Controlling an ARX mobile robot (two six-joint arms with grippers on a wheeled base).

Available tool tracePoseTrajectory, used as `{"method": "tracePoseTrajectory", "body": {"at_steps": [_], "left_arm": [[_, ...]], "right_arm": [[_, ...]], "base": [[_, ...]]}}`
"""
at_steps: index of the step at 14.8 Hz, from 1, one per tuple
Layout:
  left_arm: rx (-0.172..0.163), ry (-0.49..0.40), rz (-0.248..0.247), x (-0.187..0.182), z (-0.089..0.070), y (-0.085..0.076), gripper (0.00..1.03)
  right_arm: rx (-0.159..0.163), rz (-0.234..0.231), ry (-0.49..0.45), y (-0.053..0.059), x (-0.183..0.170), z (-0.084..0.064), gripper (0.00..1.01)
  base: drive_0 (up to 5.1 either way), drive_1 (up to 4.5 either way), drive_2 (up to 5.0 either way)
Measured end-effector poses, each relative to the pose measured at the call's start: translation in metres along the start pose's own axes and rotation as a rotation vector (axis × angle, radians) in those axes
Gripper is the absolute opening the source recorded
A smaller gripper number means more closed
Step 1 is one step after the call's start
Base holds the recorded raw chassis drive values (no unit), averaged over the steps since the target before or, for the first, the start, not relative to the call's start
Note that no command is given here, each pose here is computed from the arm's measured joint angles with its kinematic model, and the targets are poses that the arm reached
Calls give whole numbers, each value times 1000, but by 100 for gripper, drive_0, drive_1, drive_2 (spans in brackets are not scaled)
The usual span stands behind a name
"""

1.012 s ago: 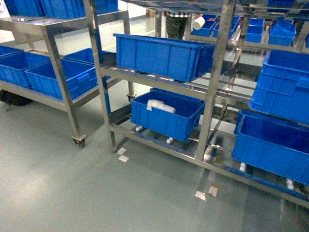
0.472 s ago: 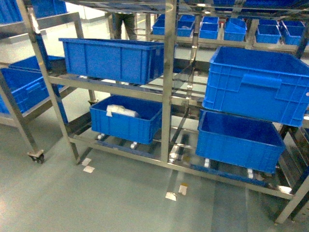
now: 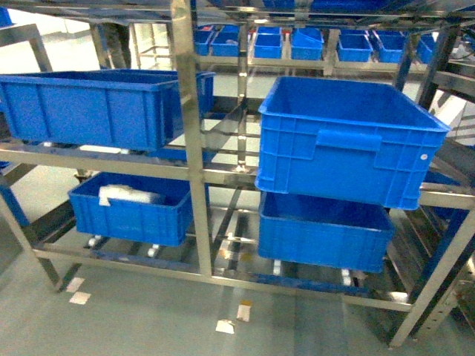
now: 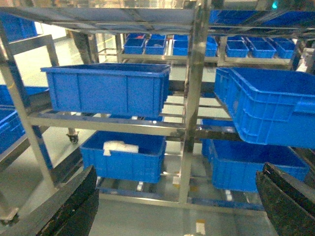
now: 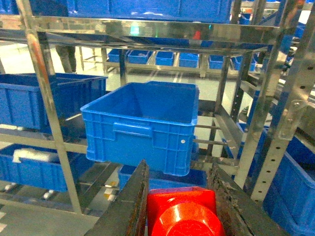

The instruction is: Pick red block from blue box to shelf

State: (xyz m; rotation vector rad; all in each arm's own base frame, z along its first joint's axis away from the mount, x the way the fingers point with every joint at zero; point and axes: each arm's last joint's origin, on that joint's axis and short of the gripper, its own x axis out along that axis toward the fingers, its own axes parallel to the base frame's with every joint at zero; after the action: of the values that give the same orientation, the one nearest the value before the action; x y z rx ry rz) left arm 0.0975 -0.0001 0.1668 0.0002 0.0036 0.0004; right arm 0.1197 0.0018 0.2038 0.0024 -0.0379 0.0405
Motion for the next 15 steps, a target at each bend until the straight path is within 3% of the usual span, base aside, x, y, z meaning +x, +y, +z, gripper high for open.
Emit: {"method": "tracePoseTrajectory", "body": {"at_steps": [8, 15], "left_arm": [[0, -4, 0, 0, 0, 0, 98], [0, -4, 0, 0, 0, 0, 98]], "right_arm": [[0, -3, -2, 0, 0, 0, 29], [0, 0, -2, 0, 0, 0, 29]], "base": [[-67, -67, -67], [52, 114, -9]]}}
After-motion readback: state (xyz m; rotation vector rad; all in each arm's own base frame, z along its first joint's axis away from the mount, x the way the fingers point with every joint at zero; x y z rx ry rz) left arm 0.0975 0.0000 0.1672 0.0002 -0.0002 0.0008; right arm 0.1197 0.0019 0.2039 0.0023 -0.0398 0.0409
